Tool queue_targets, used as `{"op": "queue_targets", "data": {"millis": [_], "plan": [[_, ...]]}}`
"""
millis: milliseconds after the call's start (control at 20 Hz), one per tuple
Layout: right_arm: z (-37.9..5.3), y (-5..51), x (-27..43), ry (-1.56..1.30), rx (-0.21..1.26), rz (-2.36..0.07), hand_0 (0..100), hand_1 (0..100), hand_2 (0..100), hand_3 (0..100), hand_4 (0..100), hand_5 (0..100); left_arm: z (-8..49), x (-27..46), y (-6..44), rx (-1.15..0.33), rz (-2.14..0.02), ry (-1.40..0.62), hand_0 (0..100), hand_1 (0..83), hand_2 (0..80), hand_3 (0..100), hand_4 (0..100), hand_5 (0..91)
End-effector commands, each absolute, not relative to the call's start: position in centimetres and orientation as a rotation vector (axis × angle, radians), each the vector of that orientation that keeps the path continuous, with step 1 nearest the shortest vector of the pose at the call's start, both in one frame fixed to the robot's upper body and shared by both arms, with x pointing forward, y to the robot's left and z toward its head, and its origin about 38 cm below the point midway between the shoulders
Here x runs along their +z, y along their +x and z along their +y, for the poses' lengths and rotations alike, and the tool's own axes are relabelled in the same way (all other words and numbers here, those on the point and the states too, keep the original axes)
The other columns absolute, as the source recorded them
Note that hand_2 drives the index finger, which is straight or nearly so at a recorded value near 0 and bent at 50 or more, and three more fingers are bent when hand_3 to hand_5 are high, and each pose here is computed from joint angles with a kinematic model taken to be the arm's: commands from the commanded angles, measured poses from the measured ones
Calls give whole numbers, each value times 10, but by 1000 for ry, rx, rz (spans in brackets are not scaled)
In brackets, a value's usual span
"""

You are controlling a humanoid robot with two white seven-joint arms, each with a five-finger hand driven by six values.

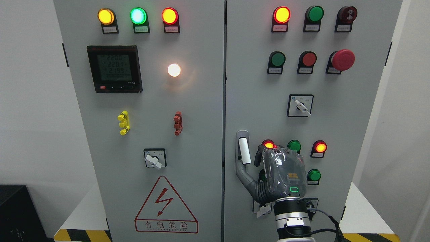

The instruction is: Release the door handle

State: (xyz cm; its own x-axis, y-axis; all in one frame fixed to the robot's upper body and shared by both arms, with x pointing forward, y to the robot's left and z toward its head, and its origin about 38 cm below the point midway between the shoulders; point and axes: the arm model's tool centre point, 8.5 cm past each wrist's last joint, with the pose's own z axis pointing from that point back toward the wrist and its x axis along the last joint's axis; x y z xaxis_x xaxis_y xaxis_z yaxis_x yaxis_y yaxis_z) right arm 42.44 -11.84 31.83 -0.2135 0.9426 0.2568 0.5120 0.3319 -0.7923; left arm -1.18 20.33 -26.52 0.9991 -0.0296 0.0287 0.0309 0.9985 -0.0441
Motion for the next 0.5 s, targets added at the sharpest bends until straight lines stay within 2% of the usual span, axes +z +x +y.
{"op": "queue_targets", "data": {"millis": [0,451], "plan": [[-120,424,319,-1288,726,-1853,395,379,695,962,764,685,204,-265,-12,-30,-30,-44,0,0,44,106,4,0],[-126,425,320,-1295,710,-1843,412,389,700,962,765,686,203,-265,-12,-30,-29,-46,0,0,46,105,4,0]]}}
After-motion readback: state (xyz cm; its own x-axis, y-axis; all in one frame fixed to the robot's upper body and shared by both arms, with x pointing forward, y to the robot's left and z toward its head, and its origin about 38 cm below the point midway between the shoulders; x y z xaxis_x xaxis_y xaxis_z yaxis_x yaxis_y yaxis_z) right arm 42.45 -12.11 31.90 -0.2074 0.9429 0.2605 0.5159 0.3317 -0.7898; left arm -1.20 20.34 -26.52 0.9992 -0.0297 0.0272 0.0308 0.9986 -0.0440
